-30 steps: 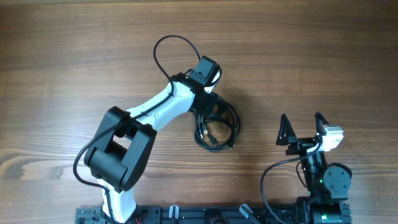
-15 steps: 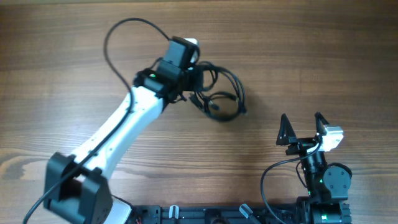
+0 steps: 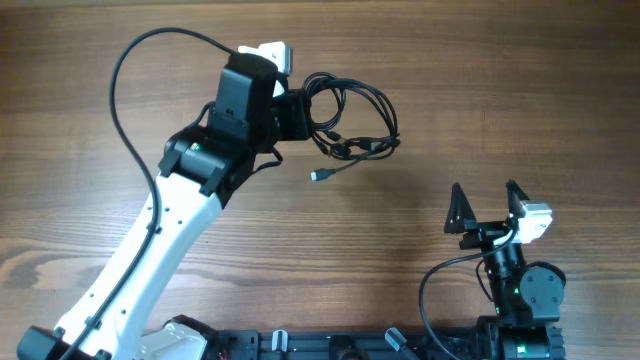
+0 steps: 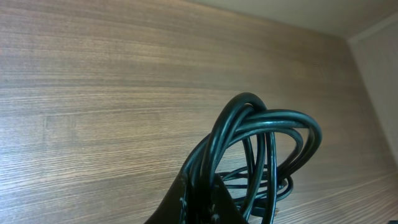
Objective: Untangle cables
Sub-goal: 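Close the left gripper on the cable loops and lift, then raise the cable bundle with the left gripper, letting strands hang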
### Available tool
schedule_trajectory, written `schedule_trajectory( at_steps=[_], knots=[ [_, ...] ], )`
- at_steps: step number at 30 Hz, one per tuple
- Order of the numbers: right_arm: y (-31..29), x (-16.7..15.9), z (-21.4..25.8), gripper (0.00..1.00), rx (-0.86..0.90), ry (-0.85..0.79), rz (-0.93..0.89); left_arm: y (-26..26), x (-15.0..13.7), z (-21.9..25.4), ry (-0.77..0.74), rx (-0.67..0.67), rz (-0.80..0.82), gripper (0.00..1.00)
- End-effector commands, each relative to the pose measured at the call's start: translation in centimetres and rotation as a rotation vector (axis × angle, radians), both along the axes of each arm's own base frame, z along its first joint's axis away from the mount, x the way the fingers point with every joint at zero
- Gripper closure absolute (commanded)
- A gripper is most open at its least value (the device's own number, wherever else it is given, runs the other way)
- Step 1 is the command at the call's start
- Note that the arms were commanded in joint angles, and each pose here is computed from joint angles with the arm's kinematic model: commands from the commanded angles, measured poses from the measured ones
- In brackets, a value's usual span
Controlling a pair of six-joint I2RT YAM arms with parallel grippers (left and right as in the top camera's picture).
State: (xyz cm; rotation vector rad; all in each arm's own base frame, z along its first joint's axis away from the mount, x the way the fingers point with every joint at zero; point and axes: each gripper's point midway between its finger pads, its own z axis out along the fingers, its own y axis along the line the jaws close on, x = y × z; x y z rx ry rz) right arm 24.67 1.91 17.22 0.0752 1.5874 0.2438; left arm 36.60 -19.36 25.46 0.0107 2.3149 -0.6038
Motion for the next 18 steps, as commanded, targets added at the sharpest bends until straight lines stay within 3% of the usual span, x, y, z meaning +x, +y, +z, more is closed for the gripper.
schedule_trajectory(
  at_steps=[1,10,13,15,18],
  knots=[
    [-0.1,0.0,0.1,0.01,0.009,-0.006,-0.01,0.0,-0.8,3.3,-0.042,-0.097,0.017,0.96],
    [-0.1,0.0,0.1,0.0,0.009,-0.006,-0.01,-4.1,-3.7,7.1,-0.023,-0.338,-0.196,0.96],
    [-0.1,0.0,0.4,0.0,0.013,-0.018,-0.009,-4.6,-3.8,7.9,-0.006,-0.401,-0.197,0.96],
    [0.1,0.0,0.6,0.0,0.124,-0.009,0.004,-4.7,-3.6,8.6,-0.017,-0.43,-0.187,0.96],
    [2.2,-0.6,1.4,0.0,0.142,0.0,0.125,-4.9,-3.1,9.8,-0.037,-0.482,-0.172,0.96]
  ],
)
